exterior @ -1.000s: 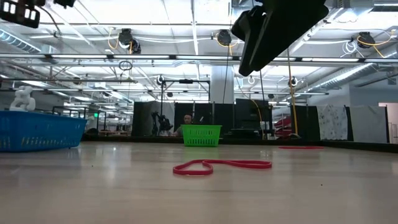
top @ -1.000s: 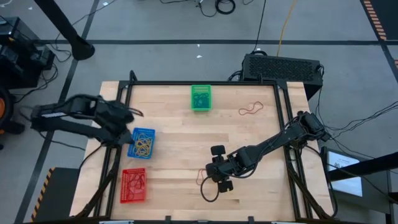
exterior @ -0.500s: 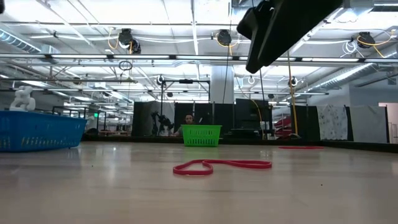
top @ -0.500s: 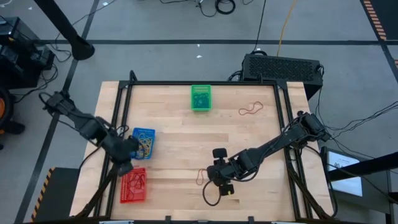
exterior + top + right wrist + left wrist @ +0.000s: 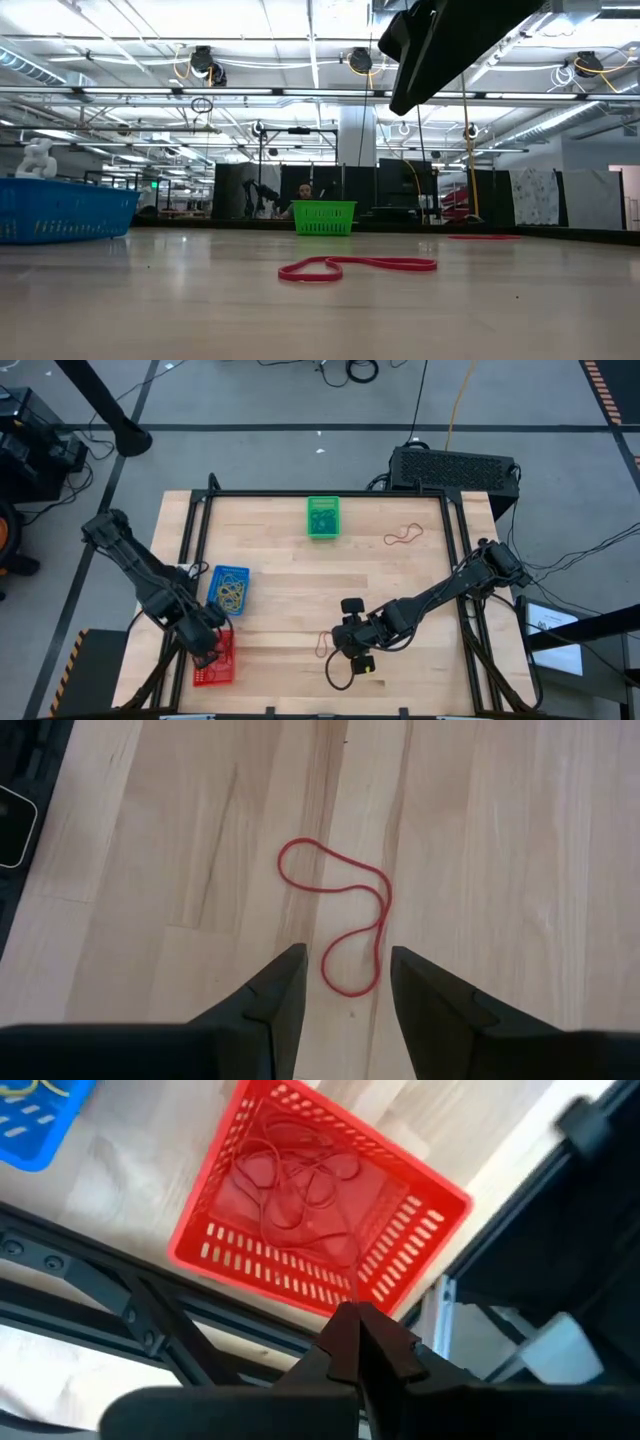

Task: Sort rubber bands into baskets
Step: Put the red rubber band into the red bin

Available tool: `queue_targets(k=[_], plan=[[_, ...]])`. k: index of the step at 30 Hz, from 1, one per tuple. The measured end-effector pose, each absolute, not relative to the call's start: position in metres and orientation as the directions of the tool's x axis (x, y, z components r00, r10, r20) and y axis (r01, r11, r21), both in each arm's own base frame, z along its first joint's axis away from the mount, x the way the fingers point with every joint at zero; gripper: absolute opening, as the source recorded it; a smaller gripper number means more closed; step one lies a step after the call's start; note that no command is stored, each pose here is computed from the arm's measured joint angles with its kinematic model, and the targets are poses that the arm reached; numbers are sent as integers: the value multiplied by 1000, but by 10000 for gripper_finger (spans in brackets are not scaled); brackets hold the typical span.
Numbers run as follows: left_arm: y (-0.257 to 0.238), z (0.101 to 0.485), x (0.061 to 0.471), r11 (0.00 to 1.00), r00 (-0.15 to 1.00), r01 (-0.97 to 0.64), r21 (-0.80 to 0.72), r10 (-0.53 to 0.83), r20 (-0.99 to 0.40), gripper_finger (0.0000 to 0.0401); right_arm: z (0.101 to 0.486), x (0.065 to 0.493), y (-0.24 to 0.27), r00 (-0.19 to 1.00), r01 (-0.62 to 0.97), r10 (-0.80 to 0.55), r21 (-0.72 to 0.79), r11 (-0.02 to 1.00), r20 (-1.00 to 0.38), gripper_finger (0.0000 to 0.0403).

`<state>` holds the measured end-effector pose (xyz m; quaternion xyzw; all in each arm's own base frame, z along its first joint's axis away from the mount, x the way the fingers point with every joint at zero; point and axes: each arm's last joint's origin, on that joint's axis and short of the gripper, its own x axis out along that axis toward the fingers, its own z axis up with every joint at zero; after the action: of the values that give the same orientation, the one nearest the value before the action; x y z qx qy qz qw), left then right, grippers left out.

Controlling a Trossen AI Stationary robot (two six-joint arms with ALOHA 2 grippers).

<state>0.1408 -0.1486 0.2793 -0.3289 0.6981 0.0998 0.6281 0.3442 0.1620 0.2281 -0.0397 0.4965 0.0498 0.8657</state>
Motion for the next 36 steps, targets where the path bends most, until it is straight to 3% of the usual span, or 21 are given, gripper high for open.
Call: queue_targets(k=[7, 21, 27, 32, 36], plan=[[-162, 261, 152, 803, -93, -560, -202, -304, -948, 5, 228, 345, 162, 505, -125, 49, -18, 992, -862, 139], [-165, 248, 160, 862, -146, -483, -158, -256, -956, 97, 229, 345, 162, 508, -125, 50, -16, 992, -860, 139], [-164, 249, 159, 858, -221, -483, -176, -314, -923, 111, 228, 345, 162, 507, -126, 51, -16, 992, -860, 139], [-161, 249, 165, 884, -178, -404, -236, -329, -928, 112, 228, 345, 162, 507, -126, 50, -16, 992, -861, 139], [-155, 249, 180, 925, -33, -273, -265, -285, -958, 112, 227, 343, 161, 490, -115, 33, -26, 993, -871, 139]])
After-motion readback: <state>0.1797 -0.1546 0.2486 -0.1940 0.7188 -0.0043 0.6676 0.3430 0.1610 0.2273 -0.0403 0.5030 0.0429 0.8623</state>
